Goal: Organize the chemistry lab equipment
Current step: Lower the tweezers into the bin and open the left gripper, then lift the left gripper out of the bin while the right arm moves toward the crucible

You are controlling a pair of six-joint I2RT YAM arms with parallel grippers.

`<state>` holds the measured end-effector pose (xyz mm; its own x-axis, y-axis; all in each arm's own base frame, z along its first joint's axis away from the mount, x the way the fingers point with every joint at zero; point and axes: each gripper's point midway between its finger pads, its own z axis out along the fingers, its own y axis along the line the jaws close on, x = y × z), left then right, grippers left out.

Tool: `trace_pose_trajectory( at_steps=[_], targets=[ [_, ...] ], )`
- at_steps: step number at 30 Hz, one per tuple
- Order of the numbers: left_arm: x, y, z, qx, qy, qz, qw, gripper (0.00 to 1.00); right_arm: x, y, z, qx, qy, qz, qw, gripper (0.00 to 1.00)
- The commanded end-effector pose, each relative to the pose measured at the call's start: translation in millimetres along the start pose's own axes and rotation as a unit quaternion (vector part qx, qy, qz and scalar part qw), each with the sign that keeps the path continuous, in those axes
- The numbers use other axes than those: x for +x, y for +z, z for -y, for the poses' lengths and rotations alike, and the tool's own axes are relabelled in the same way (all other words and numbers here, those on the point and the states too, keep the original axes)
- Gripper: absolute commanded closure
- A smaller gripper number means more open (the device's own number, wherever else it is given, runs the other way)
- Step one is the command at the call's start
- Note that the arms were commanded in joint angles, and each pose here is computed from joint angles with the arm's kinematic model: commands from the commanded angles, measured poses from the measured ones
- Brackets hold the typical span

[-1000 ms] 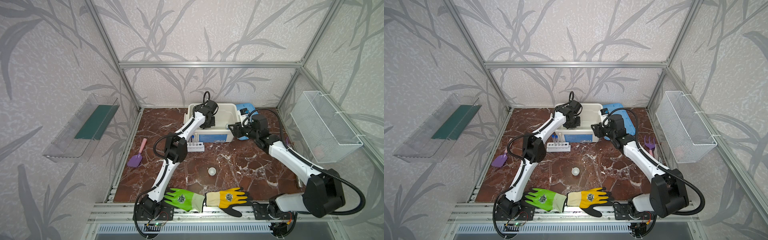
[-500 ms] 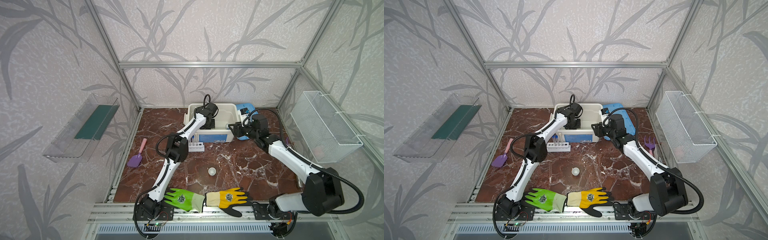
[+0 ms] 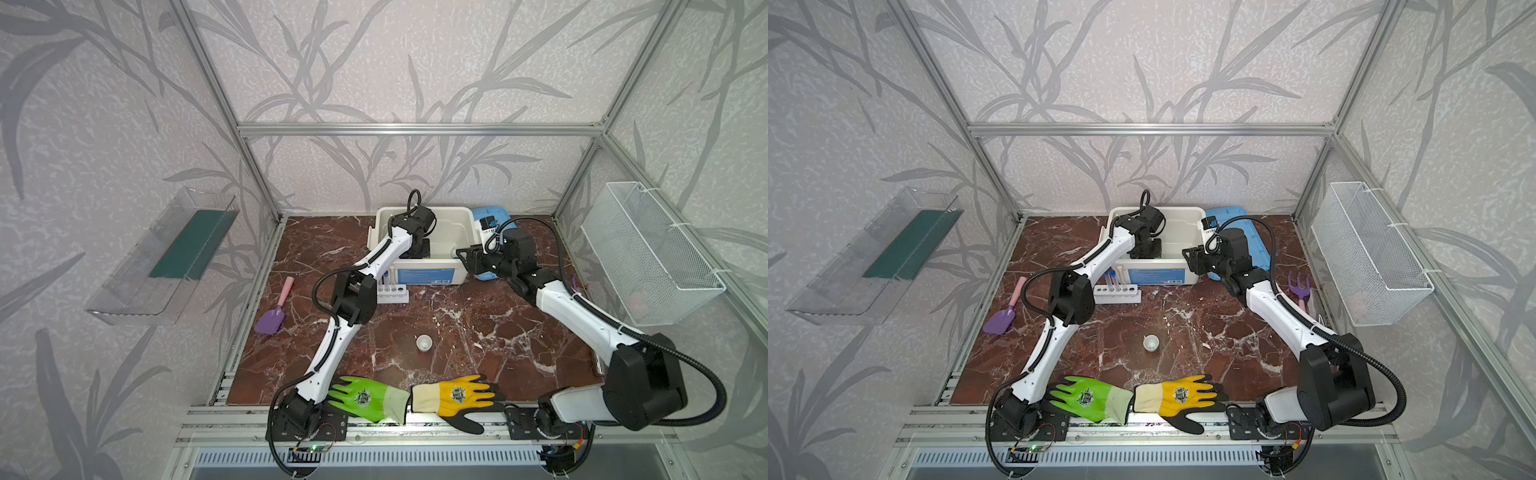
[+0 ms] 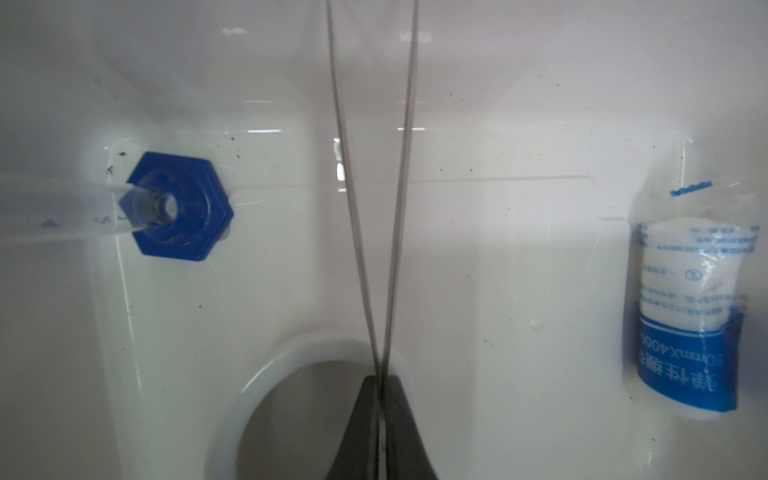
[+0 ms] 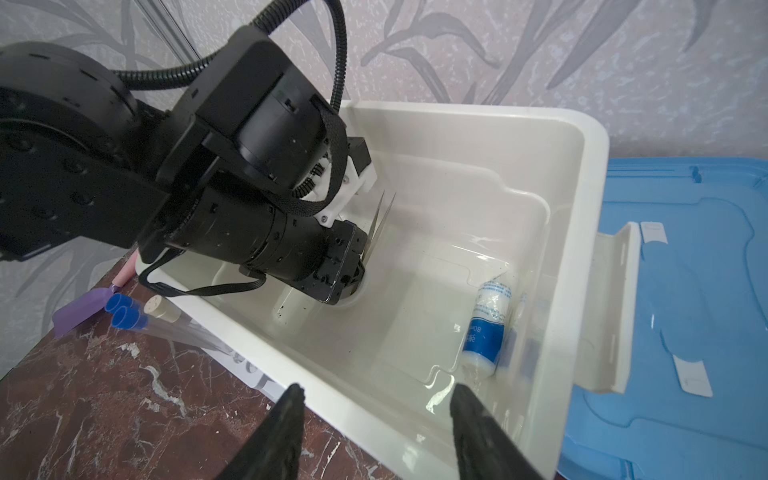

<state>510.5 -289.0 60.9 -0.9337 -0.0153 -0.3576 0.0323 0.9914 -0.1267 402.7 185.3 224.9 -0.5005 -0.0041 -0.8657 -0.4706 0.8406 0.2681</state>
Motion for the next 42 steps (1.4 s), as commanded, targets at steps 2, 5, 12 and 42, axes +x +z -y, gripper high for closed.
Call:
trace_pose_trajectory(
  at_steps=[2, 5, 12, 42],
  targets=[
    [-2, -2, 3, 0.004, 0.008, 0.003, 1.000, 0.85, -1, 1, 1, -0.004, 0.002, 0.006, 1.000, 0.43],
    [-8, -11, 6, 0.010, 0.013, 0.014, 1.000, 0.81, -2, 1, 1, -0.004, 0.002, 0.006, 1.000, 0.43],
    [-26, -46, 17, 0.027, 0.027, 0.053, 0.998, 0.68, -7, -1, -1, -0.005, 0.002, 0.009, 1.000, 0.43],
    [-68, -257, 19, 0.063, 0.120, 0.229, 0.964, 0.52, -20, -39, -19, 0.008, -0.040, -0.004, 0.999, 0.40]
  ],
)
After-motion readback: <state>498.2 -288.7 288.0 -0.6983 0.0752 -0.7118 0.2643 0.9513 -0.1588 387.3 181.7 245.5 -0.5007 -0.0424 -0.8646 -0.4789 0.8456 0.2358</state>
